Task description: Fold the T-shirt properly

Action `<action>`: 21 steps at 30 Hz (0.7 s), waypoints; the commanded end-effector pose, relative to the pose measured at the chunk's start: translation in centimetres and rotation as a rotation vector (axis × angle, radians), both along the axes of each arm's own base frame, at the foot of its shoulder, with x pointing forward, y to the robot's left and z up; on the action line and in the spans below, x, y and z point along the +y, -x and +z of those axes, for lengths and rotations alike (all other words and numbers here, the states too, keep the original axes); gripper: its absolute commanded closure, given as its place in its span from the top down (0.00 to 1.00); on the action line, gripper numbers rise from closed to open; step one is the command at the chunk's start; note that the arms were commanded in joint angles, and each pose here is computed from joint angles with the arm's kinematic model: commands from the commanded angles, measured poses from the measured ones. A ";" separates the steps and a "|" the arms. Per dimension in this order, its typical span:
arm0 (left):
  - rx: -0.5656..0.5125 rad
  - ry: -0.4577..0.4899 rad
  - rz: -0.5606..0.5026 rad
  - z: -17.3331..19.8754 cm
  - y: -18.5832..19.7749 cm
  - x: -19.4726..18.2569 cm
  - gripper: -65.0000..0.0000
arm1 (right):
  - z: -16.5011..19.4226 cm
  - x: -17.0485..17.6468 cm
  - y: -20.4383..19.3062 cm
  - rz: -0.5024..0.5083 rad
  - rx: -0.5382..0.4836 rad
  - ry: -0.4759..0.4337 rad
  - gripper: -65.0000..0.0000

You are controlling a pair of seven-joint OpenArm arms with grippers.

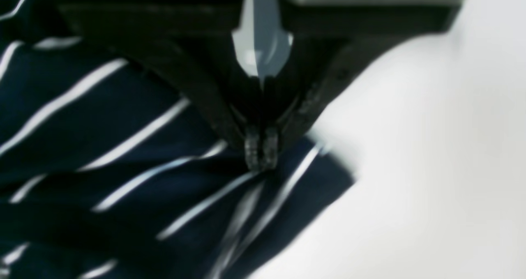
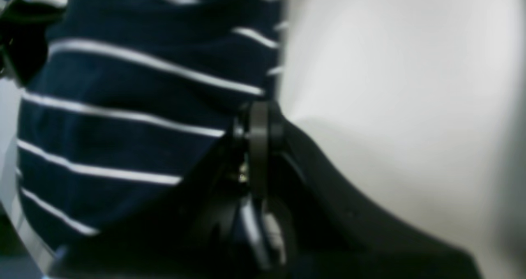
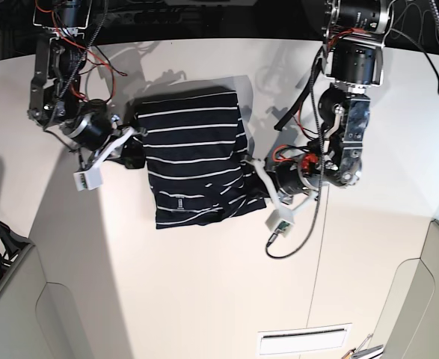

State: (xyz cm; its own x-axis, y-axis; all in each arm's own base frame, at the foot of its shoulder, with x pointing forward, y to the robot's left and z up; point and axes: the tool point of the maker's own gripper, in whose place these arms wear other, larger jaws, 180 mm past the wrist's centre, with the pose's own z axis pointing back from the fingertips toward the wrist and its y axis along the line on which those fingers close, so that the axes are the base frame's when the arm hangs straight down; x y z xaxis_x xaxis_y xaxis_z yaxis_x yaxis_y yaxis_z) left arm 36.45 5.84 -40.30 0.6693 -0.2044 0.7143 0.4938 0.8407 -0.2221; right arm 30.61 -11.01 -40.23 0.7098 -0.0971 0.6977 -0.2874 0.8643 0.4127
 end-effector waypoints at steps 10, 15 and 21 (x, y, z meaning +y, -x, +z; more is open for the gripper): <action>-0.119 -0.084 0.041 3.4 2.2 4.5 0.00 | 5.6 -7.7 -0.5 -0.078 -0.102 0.072 0.00; -0.125 -0.108 0.073 3.9 6.0 6.7 0.00 | 4.6 -9.6 2.6 -0.078 -0.032 0.048 0.00; -0.051 -0.109 0.108 3.3 11.5 8.5 0.00 | 2.3 -9.8 7.7 -0.042 0.097 0.011 0.00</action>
